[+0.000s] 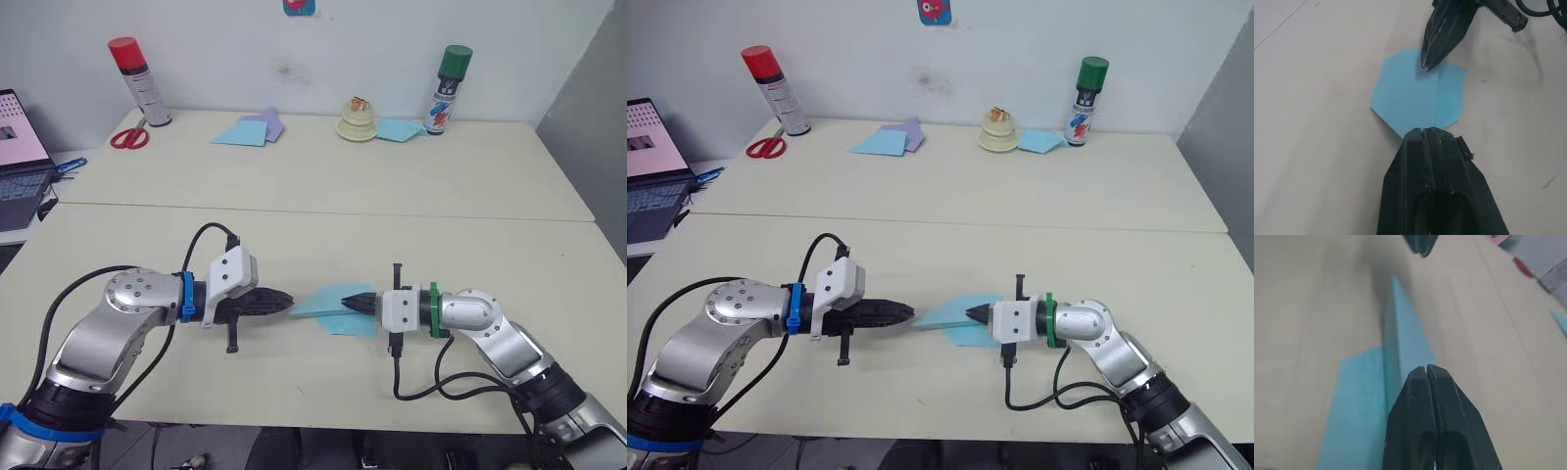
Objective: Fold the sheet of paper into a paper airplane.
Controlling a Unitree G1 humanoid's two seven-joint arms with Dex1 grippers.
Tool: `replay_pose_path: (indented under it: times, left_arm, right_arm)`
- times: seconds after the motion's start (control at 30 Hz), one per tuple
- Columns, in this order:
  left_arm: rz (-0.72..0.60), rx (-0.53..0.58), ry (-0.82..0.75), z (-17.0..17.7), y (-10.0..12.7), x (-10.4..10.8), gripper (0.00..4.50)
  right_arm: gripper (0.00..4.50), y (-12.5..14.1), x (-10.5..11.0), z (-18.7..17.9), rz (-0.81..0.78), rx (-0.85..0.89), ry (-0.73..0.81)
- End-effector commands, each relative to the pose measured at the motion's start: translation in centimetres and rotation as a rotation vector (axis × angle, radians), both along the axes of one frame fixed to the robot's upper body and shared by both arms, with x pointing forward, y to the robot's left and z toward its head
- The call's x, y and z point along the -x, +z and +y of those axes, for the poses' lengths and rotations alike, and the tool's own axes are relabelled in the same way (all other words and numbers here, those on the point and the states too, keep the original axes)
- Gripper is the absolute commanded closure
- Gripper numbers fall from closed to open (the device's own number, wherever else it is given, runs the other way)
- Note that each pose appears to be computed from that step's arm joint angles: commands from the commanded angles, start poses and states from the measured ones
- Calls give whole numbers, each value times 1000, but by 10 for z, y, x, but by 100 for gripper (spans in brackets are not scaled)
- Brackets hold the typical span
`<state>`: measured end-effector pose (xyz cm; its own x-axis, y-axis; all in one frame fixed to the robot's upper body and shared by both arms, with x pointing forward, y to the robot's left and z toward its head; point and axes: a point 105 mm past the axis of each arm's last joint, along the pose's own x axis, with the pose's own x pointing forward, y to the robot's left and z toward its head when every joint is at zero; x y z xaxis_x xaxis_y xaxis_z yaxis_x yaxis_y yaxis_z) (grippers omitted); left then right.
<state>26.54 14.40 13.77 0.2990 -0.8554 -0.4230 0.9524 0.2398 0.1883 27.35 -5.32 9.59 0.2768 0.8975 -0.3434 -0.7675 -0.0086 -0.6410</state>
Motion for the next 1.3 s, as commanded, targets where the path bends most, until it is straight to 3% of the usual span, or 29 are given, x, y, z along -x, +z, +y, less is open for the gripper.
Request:
replay_pose_path:
  times: [0.03, 0.37, 0.6, 0.93, 1.1, 1.2, 1.3]
  left_arm:
    - [-34, 3, -26, -8, 3, 5, 450]
    - [7, 48, 7, -31, -23, 8, 450]
    - [41, 52, 79, -36, -54, -1, 450]
    - [144, 27, 89, -42, -92, 7, 450]
    - [153, -5, 94, -40, -104, 6, 450]
    - [155, -16, 83, -41, -108, 7, 450]
    - [154, -20, 72, -43, -109, 9, 450]
  right_arm:
    - [447, 0, 10, 2, -2, 16, 31]
    - [447, -19, 13, 0, 109, 69, -48]
    - [447, -25, 15, -1, 158, 96, -71]
    - [447, -18, 12, -2, 196, 48, -115]
    - [447, 6, 0, -11, 360, -107, -214]
    - [386, 18, -11, -28, 468, -157, -302]
    - [285, 23, -14, -40, 590, -169, -359]
